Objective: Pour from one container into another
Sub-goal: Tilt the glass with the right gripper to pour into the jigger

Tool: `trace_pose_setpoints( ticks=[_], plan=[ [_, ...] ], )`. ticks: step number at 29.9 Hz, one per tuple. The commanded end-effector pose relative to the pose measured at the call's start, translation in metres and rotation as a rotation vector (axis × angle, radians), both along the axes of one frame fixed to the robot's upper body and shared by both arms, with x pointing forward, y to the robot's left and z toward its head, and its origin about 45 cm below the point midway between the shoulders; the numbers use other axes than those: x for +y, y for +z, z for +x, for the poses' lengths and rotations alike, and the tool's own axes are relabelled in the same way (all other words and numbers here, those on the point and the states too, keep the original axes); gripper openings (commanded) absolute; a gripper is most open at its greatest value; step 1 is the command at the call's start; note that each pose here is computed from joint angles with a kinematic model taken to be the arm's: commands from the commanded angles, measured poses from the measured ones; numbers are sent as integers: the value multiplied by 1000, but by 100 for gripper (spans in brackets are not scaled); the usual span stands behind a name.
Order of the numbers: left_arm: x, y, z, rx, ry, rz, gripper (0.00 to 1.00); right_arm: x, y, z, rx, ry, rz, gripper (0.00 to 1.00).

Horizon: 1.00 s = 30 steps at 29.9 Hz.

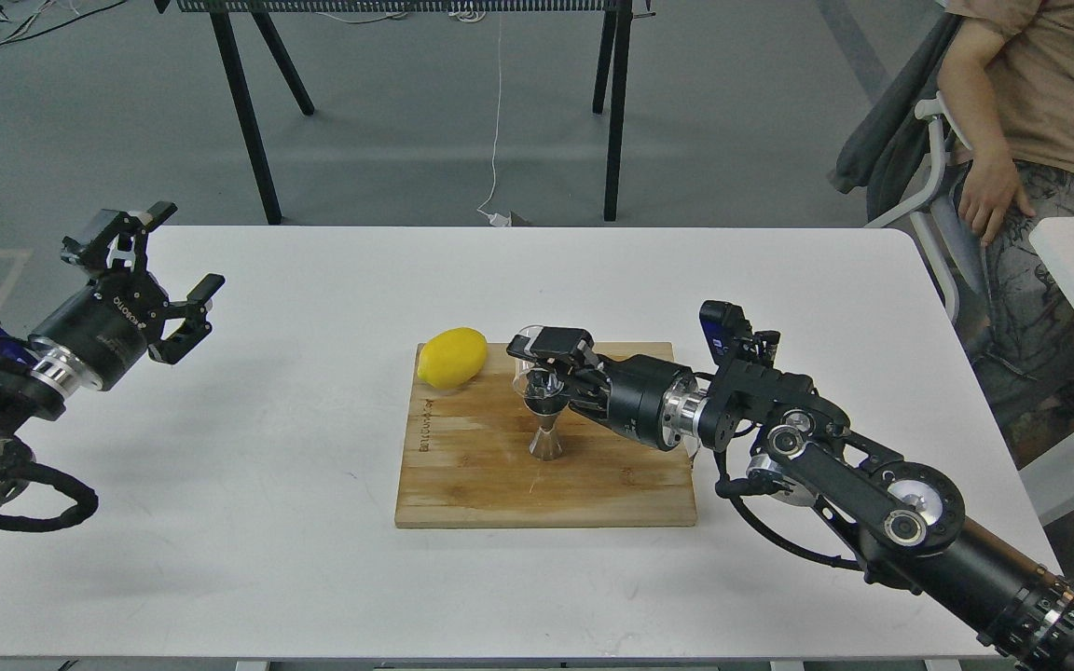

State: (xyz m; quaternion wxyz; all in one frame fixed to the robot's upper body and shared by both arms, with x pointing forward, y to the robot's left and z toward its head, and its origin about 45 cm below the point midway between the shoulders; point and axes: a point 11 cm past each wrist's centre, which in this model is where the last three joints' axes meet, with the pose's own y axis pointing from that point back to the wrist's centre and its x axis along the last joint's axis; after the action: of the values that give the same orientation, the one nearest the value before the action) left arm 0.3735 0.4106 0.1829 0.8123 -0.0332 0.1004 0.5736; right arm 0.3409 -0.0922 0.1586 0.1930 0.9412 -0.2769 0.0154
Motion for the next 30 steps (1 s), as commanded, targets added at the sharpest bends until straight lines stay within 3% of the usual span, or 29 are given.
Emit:
trace_pose_setpoints(
  ticks=[1,30],
  plan=[
    [1,0,0,0,1,1,98,0,0,0,-4,3,-3,40],
    [2,0,-1,1,2,4,98,3,0,0,-87,49,-87,40]
  ],
)
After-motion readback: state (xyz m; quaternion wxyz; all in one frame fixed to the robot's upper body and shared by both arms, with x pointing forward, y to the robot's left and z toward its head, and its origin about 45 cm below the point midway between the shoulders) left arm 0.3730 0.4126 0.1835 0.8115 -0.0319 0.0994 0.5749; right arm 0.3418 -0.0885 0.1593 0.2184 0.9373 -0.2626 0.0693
